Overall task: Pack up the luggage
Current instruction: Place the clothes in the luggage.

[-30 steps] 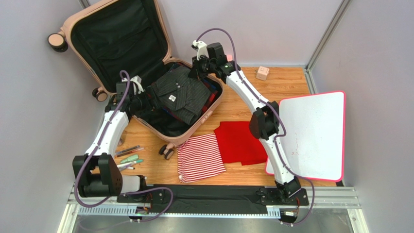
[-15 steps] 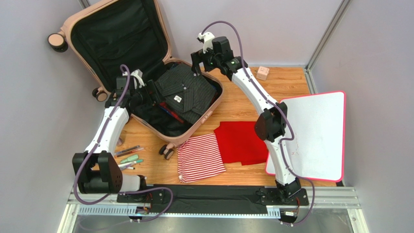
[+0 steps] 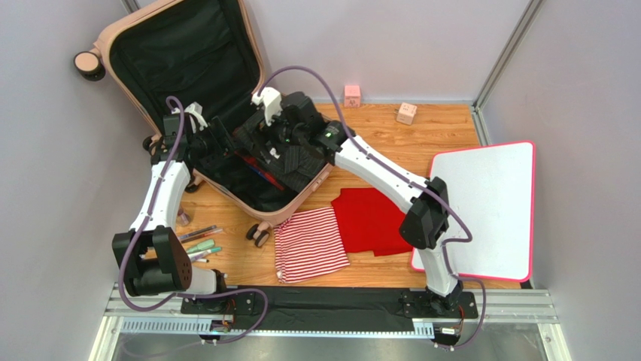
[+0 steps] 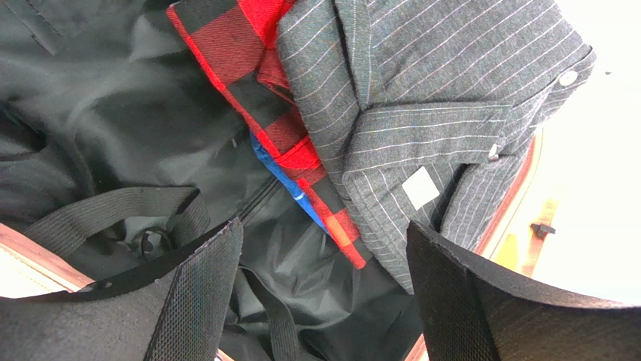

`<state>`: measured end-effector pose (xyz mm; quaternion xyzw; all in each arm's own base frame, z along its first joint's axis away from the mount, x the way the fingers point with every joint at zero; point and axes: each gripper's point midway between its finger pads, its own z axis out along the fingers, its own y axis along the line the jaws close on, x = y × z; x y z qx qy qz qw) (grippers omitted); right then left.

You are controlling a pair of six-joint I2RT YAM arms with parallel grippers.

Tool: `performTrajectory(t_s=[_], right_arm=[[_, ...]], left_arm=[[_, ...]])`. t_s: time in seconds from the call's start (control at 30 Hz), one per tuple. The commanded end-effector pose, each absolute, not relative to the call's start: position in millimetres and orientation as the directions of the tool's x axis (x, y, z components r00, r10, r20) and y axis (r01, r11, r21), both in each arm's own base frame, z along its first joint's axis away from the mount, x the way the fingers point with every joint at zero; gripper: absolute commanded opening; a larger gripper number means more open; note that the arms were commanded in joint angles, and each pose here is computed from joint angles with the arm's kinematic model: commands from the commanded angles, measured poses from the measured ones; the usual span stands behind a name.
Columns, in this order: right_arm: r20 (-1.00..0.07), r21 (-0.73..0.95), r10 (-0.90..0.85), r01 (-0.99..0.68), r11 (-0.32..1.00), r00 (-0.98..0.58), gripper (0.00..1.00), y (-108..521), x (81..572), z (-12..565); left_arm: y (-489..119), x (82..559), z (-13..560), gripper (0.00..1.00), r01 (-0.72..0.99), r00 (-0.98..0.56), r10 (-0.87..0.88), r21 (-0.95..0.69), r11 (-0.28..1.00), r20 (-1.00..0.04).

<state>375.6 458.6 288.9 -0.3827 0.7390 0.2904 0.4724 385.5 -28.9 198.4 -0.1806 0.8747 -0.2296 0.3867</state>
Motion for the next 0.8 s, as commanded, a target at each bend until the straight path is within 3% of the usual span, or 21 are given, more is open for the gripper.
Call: performTrajectory(t_s=[0.0,0.37,0.63,0.77], right_arm=[[-0.898,0.119,-0.286,-0.810,0.574,-0.334,0.85,473,388,253],[-0.866,-0.001,-0.349,-0.698,0.716,-0.357,0.77,485,439,172],[-0.841,-0.175,-0.457,-0.654,0.736,-0.289,0.77,488,442,143],[-0.837,-0.207,-0.459,-0.602,0.771,-0.299,0.67,483,450,135]], left_arm=[[-32,385,206,0.86,-0.107,-0.621,-0.498,-0.565,0.818,-0.605],[-33,371,197,0.86,-0.127,-0.621,-0.516,-0.574,0.809,-0.590],[-34,371,192,0.86,-0.135,-0.631,-0.522,-0.581,0.803,-0.574],[-35,371,190,0.86,-0.137,-0.634,-0.523,-0.583,0.801,-0.569]])
